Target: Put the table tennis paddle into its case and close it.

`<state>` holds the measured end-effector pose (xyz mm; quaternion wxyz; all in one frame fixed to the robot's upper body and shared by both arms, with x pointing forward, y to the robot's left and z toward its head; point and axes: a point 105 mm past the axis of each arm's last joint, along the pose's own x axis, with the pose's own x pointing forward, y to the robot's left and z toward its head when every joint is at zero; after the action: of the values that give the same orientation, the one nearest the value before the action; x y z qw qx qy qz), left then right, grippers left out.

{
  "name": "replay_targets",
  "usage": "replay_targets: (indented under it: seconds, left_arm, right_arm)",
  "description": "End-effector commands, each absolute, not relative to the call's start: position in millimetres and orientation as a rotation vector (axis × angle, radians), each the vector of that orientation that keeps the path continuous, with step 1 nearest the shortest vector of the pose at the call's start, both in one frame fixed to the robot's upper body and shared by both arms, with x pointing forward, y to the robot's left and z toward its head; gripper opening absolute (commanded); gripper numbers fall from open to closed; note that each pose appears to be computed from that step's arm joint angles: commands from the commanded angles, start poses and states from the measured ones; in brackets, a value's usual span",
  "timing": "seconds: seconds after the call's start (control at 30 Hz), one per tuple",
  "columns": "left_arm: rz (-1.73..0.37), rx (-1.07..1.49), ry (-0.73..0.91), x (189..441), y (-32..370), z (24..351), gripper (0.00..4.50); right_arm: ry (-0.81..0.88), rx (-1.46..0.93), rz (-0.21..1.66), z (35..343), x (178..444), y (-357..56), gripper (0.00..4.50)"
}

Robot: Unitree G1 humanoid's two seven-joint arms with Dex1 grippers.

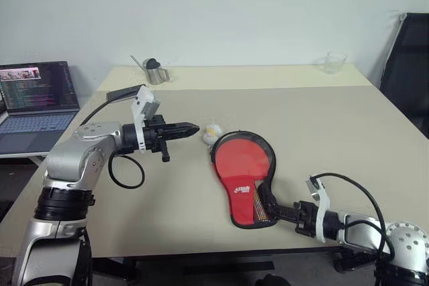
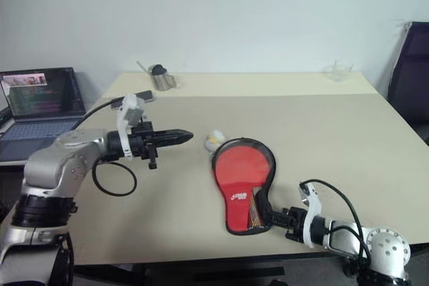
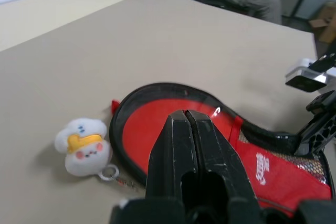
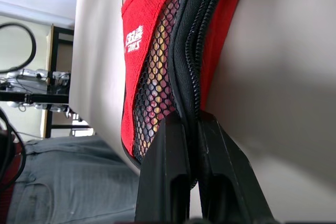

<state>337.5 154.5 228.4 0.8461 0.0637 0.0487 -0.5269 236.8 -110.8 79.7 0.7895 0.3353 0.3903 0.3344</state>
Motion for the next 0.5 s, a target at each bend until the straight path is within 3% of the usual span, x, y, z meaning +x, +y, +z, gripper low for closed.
replay_targets:
  seconds: [0.03,0.27,0.5]
  left_arm:
    - [-1.142,0.163,0.08,336,150,236,0.0]
    - [-1.17,0.171,0.092,339,146,236,0.0]
    - [-1.181,0.18,0.092,341,144,237,0.0]
  right_arm:
    - [0.851,0.788,0.755,88,222,-97,0.03]
    - [0.892,0.836,0.708,90,206,-90,0.03]
    - [0.871,0.799,0.675,91,212,-92,0.03]
